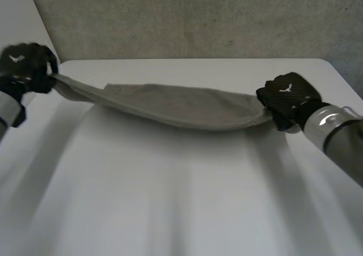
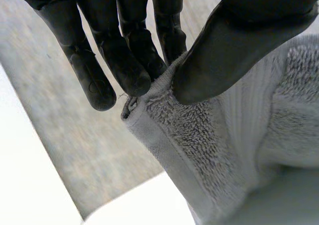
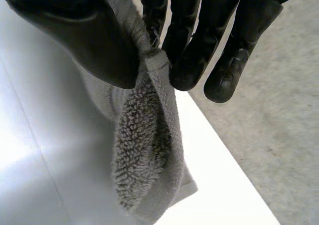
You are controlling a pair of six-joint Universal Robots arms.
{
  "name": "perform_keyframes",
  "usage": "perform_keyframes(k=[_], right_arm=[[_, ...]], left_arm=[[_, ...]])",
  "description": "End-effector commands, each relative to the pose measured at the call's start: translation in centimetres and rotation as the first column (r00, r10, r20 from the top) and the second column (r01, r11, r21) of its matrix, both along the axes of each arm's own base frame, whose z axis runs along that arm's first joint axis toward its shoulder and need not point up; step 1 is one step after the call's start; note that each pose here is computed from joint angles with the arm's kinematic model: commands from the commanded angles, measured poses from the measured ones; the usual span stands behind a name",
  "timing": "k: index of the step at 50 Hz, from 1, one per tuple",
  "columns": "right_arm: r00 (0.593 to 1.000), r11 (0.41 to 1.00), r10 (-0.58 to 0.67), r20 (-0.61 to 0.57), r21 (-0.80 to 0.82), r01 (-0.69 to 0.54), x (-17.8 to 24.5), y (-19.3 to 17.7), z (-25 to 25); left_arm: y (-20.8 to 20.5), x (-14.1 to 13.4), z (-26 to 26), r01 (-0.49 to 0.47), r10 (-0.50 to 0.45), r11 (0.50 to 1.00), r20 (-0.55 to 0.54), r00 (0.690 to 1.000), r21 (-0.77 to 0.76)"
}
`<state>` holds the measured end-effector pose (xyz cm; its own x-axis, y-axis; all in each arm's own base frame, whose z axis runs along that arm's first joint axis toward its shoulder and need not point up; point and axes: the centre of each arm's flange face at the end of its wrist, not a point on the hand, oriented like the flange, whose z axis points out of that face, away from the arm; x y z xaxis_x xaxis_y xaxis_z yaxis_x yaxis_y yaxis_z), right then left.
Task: Fold the towel.
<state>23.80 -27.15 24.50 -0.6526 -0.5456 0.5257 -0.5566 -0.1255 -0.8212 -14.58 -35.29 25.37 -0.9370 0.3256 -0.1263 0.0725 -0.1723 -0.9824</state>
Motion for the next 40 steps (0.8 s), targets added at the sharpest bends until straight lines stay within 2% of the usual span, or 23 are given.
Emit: perform_keyframes(k=[1,9,14,19,22,26,32,40], right_arm=[[0.998,0.998,-0.064,-0.001,0.013,0.064,-2.4,0.8,2.4],[0.997,0.997,-0.080,-0.007,0.010,0.081,-2.6,-1.2,2.5],[0.996,0.996,-0.083,-0.011,0.017,0.083,-1.7,-5.3,1.1],[0.997,0.997,-0.074,-0.011,0.015,0.074,-0.5,-7.9,-0.3],[0.998,0.998,-0.065,-0.014,0.020,0.065,0.5,-9.1,-1.4],[0.998,0.998,-0.062,-0.014,0.017,0.062,1.3,-10.0,-2.4],[0.997,0.997,-0.075,-0.020,0.002,0.075,2.7,-11.8,-4.3],[0.993,0.994,-0.110,-0.044,0.003,0.111,3.1,-13.5,-7.2]], left_arm=[[1.8,1.0,2.5,0.019,-0.021,0.999,-0.064,0.998,-0.040],[1.1,0.9,1.2,0.034,-0.035,0.999,-0.068,0.997,-0.006],[-1.4,0.4,-1.0,0.046,-0.043,0.998,-0.075,0.996,0.049],[-4.8,-1.5,-3.5,0.081,-0.074,0.993,-0.084,0.994,0.084],[-5.4,-1.9,-4.1,0.078,-0.069,0.992,-0.085,0.994,0.097],[-7.4,-2.4,-5.3,0.051,-0.040,0.992,-0.090,0.995,0.118],[-9.2,-3.9,-6.9,0.069,-0.058,0.990,-0.091,0.994,0.126],[-10.7,-4.0,-9.6,0.041,-0.026,0.983,-0.088,0.996,0.178]])
